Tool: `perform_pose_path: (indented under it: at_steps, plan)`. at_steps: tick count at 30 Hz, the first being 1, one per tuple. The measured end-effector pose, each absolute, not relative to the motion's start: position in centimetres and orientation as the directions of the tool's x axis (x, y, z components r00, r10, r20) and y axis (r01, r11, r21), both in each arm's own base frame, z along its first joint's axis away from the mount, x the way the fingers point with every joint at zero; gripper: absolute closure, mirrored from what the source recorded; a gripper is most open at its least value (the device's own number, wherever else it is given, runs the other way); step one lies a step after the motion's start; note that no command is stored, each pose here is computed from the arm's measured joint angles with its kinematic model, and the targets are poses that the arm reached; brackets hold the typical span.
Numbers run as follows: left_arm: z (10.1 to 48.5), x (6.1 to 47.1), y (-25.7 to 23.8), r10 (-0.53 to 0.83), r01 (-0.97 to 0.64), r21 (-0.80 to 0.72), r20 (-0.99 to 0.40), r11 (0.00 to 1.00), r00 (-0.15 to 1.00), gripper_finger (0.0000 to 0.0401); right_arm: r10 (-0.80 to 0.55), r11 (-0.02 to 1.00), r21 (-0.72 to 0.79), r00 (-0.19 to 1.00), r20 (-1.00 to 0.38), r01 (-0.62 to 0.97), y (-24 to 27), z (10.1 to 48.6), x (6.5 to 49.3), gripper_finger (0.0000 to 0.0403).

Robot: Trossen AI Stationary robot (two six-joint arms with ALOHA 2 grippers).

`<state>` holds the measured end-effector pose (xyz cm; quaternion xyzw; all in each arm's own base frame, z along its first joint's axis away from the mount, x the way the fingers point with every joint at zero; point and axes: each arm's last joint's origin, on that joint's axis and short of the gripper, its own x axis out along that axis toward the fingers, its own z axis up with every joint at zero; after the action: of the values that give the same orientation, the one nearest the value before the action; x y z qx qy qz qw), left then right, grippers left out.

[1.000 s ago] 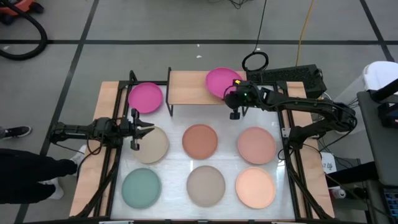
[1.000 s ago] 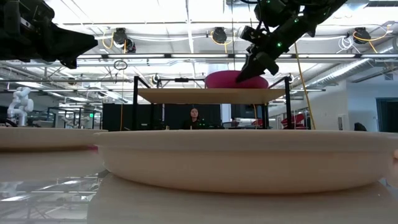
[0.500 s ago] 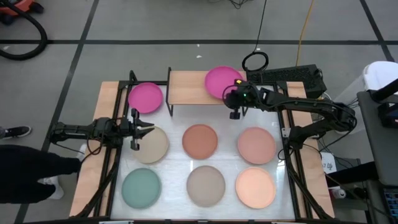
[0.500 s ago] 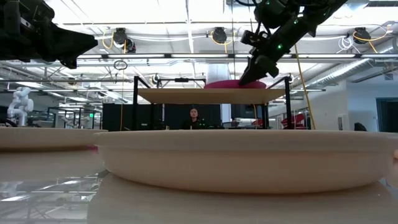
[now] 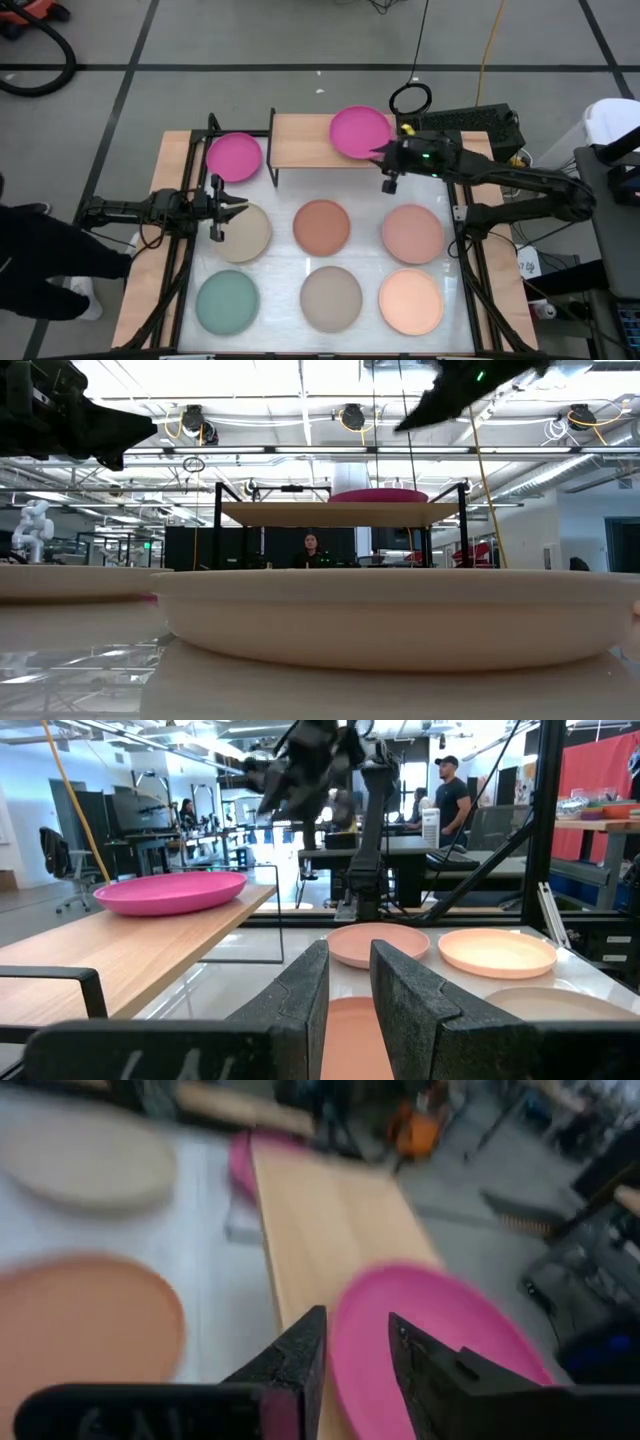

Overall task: Place and stack plates onto a shelf
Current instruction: Stack the pink plate on top of the pink plate on the shelf

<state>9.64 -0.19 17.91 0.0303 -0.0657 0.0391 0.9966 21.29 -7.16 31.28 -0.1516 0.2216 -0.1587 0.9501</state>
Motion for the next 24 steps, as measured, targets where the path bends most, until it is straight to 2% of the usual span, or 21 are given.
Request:
perform_pose_path:
  at_steps: [5,10,14,24]
  plan:
    - [17.9,9.6,-0.2,0.074,-0.082,0.055,0.133,0.995,0.988,0.032,-0.194,0.962,-0.234,0.957,-0.217,0.142,-4.9,34.3,18.5,0.0317]
    - [17.9,9.6,-0.2,0.074,-0.082,0.055,0.134,0.995,0.988,0.032,-0.087,0.983,-0.171,0.988,-0.127,0.065,-3.4,35.7,16.5,0.0319]
    - [17.9,9.6,-0.2,0.074,-0.082,0.055,0.133,0.995,0.988,0.032,-0.031,0.993,-0.12,0.993,-0.112,0.018,-2.6,35.7,15.8,0.0319]
    - [17.9,9.6,-0.2,0.074,-0.082,0.055,0.133,0.995,0.988,0.032,0.082,0.994,-0.055,0.982,-0.17,-0.092,-1.2,32.1,16.3,0.0319]
